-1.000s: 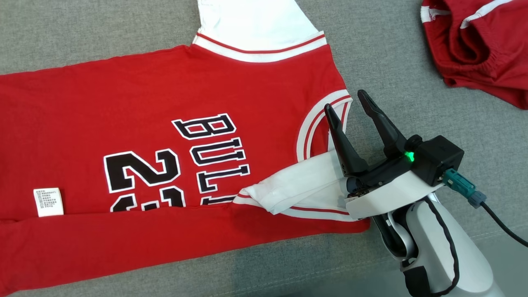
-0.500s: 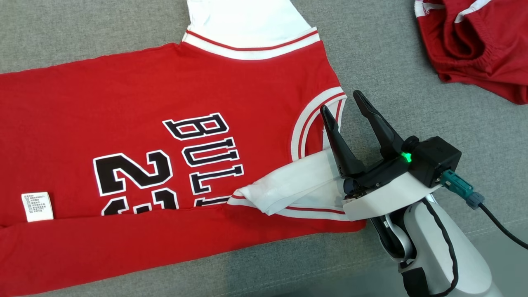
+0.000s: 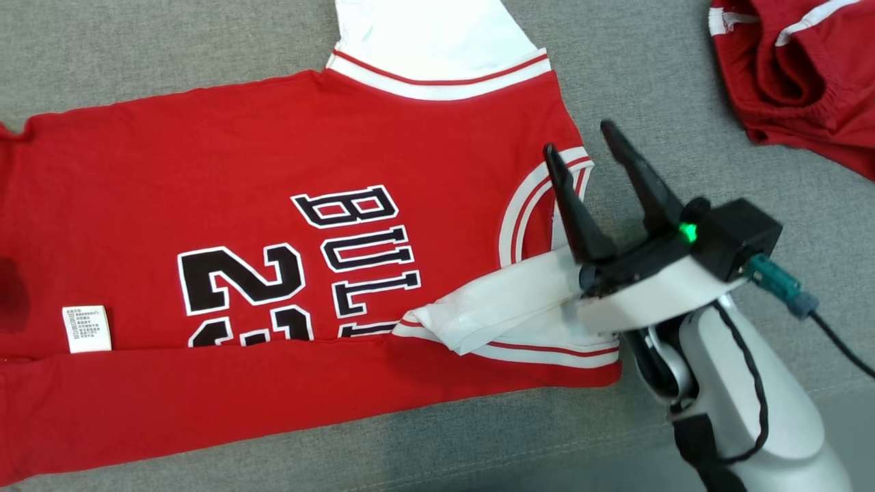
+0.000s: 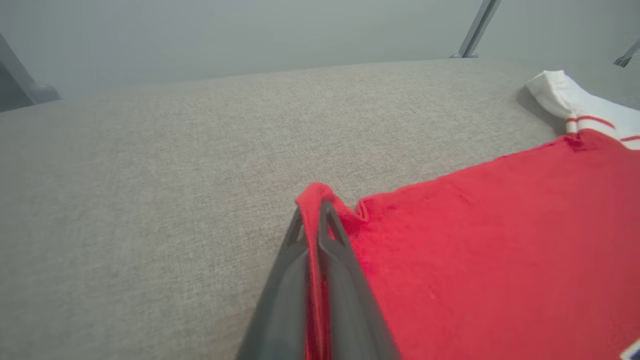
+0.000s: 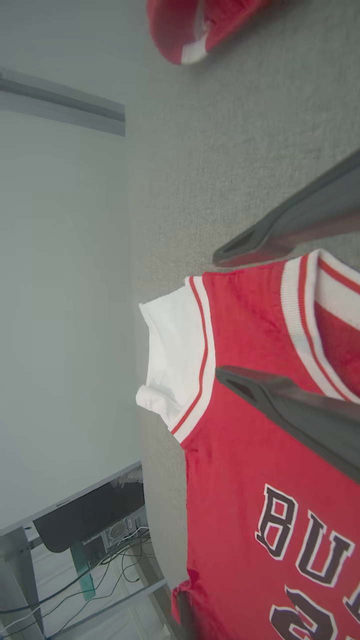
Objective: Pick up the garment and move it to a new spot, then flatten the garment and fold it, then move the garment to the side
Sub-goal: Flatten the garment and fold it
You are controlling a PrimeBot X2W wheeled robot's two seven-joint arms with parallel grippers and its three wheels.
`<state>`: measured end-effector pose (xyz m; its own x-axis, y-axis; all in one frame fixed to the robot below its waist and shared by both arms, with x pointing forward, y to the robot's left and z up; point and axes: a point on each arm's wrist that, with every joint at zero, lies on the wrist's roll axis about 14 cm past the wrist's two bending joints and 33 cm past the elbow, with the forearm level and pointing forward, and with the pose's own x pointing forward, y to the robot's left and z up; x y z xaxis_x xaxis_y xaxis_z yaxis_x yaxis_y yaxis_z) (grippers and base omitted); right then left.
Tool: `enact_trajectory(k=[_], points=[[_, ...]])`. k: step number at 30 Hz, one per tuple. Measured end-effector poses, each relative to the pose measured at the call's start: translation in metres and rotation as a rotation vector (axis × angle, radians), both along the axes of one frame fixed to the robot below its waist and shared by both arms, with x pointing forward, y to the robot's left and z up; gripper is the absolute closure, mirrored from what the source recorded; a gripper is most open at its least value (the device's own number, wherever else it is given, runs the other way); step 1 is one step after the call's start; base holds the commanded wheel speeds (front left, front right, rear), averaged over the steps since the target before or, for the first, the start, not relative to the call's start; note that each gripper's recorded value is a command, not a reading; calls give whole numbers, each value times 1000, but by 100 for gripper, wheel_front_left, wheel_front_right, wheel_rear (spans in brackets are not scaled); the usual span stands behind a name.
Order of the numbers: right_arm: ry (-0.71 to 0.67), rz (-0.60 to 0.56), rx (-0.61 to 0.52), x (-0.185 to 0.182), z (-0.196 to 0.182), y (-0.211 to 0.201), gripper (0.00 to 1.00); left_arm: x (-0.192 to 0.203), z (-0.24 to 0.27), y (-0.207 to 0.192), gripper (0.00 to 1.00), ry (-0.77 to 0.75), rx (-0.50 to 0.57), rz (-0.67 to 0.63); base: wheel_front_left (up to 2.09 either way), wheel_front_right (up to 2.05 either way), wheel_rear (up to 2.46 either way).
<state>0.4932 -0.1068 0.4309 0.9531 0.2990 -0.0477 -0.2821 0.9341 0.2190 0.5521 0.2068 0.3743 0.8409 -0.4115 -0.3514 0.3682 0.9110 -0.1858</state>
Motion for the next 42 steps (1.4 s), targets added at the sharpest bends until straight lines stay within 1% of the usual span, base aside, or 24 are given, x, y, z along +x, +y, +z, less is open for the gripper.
enact_trajectory(k=[2,6,11,15,19,25,33,39,40,42], points=[[-29,5,-18,12,7,0,0,-3,1,-5,100,-8,2,-19,0,0,0],[-45,23,-77,39,18,0,0,-8,-2,-5,100,-7,-5,-12,0,0,0],[-21,55,-140,69,23,8,0,-10,-2,-3,100,-27,6,-4,0,0,0],[-2,66,-149,90,25,13,0,-14,-3,0,100,-38,25,-3,0,0,0],[17,72,-166,110,25,18,0,-20,-1,1,100,-46,16,9,0,0,0],[75,96,-180,133,11,31,0,-30,-4,1,100,-38,23,5,0,0,0],[199,100,-191,151,-26,38,0,-34,-5,-4,100,-42,13,-9,0,0,0],[235,137,-173,156,-40,53,10,-33,-8,-5,100,-37,12,-12,0,0,0],[236,143,-176,159,-40,55,26,-33,-10,-5,100,-33,14,-16,0,0,0],[245,145,-183,161,-44,56,45,-31,-10,-6,100,-37,15,-19,0,0,0]])
